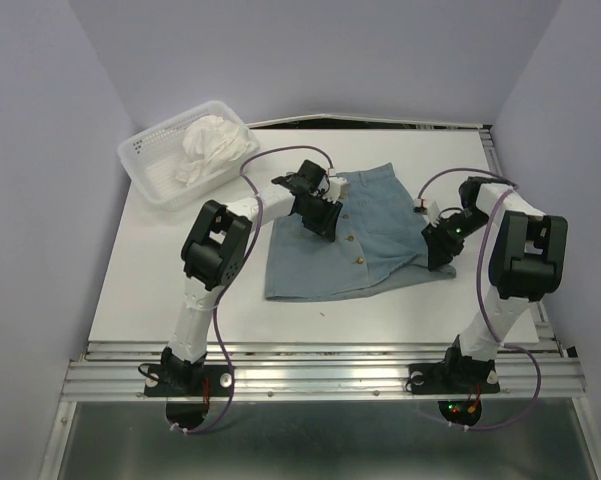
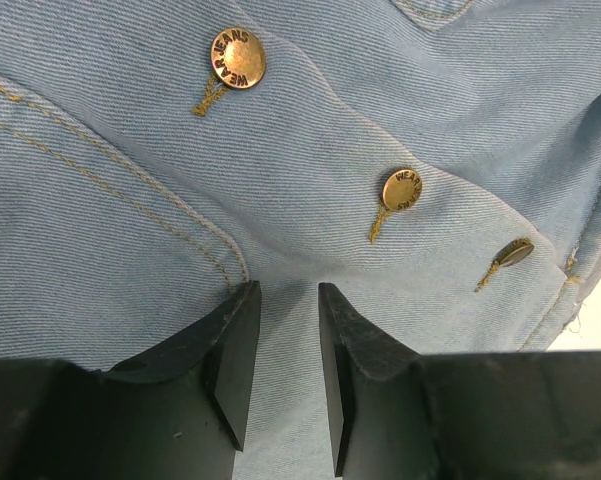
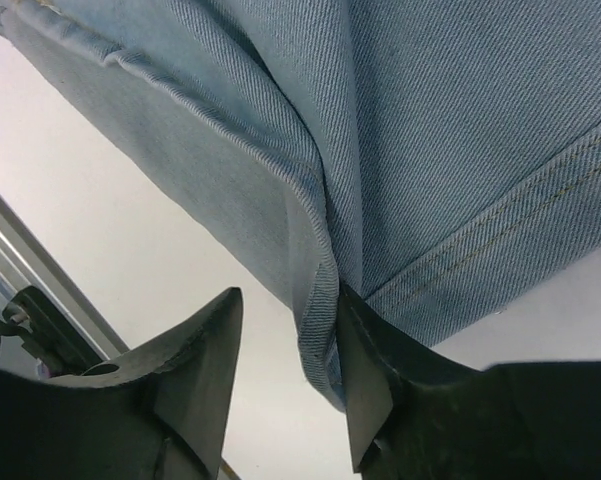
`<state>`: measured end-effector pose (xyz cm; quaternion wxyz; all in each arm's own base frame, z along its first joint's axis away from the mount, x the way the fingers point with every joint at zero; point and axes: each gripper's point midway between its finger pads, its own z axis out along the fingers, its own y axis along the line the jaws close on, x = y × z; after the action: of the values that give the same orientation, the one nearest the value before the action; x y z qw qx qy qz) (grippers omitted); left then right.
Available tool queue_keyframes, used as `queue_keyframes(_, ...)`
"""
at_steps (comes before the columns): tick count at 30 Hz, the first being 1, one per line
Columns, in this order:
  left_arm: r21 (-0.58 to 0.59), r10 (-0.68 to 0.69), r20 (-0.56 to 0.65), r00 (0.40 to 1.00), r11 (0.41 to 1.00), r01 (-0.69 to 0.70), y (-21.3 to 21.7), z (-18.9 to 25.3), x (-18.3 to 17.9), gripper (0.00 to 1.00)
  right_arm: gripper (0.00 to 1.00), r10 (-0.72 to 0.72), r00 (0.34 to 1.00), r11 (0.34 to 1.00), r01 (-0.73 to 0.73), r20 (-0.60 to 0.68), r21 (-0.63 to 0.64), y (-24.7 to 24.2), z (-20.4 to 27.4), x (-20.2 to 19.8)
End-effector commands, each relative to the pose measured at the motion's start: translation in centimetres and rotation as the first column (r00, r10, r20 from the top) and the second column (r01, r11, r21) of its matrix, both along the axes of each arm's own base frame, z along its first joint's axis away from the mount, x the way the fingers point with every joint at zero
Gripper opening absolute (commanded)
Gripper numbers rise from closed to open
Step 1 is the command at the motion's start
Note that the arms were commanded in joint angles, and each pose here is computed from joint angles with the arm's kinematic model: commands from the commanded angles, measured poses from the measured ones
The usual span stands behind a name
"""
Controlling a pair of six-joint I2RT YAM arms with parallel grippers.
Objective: Fold and stack the skirts
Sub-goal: Flatten the skirt out
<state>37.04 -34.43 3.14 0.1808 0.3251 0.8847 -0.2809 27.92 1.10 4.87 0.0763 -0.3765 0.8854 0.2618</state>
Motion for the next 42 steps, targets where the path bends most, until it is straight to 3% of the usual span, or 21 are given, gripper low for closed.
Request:
queue_keyframes(1, 0.049, 0.012, 0.010, 1.000, 0.999, -0.013, 1.0, -0.6, 0.8, 0.41, 0.37, 0.021, 0.993, 0.999, -0.018, 0.114, -0.028, -0.2, 1.2, 1.3)
queue_keyframes(3, 0.052, 0.014, 0.010, 1.000, 0.999, -0.014, 1.1, -0.7, 0.8, 0.41, 0.27, 0.029, 0.993, 0.999, -0.026, 0.113, -0.028, -0.2, 1.4, 1.1)
queue_keyframes(4, 0.054, 0.014, 0.009, 1.000, 0.998, -0.015, 1.1, -0.8, 0.8, 0.42, 0.15, 0.036, 0.992, 0.999, -0.032, 0.120, -0.031, -0.2, 1.7, 1.0)
queue_keyframes(6, 0.059, 0.021, 0.003, 1.000, 0.998, -0.021, 1.3, -1.0, 0.9, 0.41, 0.01, 0.049, 0.991, 0.998, -0.044, 0.124, -0.044, -0.3, 1.8, 0.4)
queue_keyframes(10, 0.058, 0.040, -0.015, 0.999, 0.998, -0.039, 1.7, -1.3, 1.0, 0.41, 0.01, 0.072, 0.974, 0.988, -0.040, 0.214, -0.148, -1.7, 2.0, -0.8)
queue_keyframes(11, 0.063, 0.048, -0.022, 0.999, 0.997, -0.046, 2.0, -1.6, 1.1, 0.38, 0.01, 0.092, 0.932, 0.978, -0.018, 0.352, -0.208, -2.5, 3.2, 0.8)
queue_keyframes(13, 0.067, 0.059, -0.026, 0.998, 0.996, -0.057, 2.4, -1.8, 1.1, 0.34, 0.01, 0.158, 0.907, 0.943, -0.021, 0.391, -0.332, -4.3, 1.3, -0.7)
queue_keyframes(14, 0.072, 0.062, -0.029, 0.998, 0.996, -0.060, 2.6, -1.9, 1.2, 0.31, 0.04, 0.196, 0.879, 0.918, -0.008, 0.435, -0.397, -5.2, 0.8, -1.4)
queue_keyframes(16, 0.058, 0.040, -0.029, 0.999, 0.998, -0.038, 2.5, -1.5, 1.0, 0.30, 0.19, 0.225, 0.863, 0.902, -0.009, 0.452, -0.432, -5.6, 0.7, -2.1)
queue_keyframes(19, -0.025, -0.039, 0.035, 0.999, 0.999, 0.040, 1.5, 1.2, 0.7, 0.41, 0.91, 0.143, 0.872, 0.935, 0.037, 0.468, -0.354, -4.3, 3.2, -2.4)
queue_keyframes(20, -0.078, -0.065, 0.101, 0.993, 0.994, 0.073, 1.0, 3.9, 0.7, 0.48, 1.00, 0.097, 0.893, 0.961, 0.032, 0.440, -0.276, -2.9, 3.7, -2.7)
queue_keyframes(21, -0.120, -0.104, 0.136, 0.985, 0.985, 0.121, 0.5, 5.4, 0.2, 0.51, 1.00, 0.035, 0.874, 0.971, 0.084, 0.484, -0.222, -2.4, 6.8, -0.6)
queue_keyframes(24, -0.199, -0.100, 0.295, 0.950, 0.966, 0.164, 0.2, 11.3, 0.5, 0.59, 1.00, -0.093, 0.900, 0.994, 0.110, 0.427, -0.015, 0.8, 10.4, 0.7)
queue_keyframes(26, -0.221, -0.049, 0.370, 0.928, 0.965, 0.139, 0.7, 14.6, 1.8, 0.67, 1.00, -0.237, 0.896, 0.971, 0.215, 0.375, 0.101, 1.9, 13.0, 3.9)
queue_keyframes(29, -0.211, 0.049, 0.387, 0.921, 0.977, 0.037, 2.2, 15.7, 4.5, 0.68, 1.00, -0.417, 0.851, 0.904, 0.350, 0.320, 0.247, 2.8, 14.5, 10.0)
queue_keyframes(33, -0.125, 0.182, 0.357, 0.916, 0.981, -0.146, 4.6, 12.9, 7.9, 0.64, 0.90, -0.531, 0.777, 0.847, 0.471, 0.339, 0.248, 3.9, 13.4, 18.6)
queue_keyframes(36, -0.096, 0.270, 0.315, 0.910, 0.963, -0.253, 5.9, 10.9, 9.0, 0.62, 0.90, -0.584, 0.708, 0.810, 0.536, 0.398, 0.236, 3.1, 11.4, 24.5)
queue_keyframes(42, -0.039, 0.364, 0.287, 0.886, 0.929, -0.368, 8.7, 8.6, 8.8, 0.61, 0.91, -0.562, 0.700, 0.822, 0.534, 0.441, 0.200, 5.4, 6.8, 30.5)
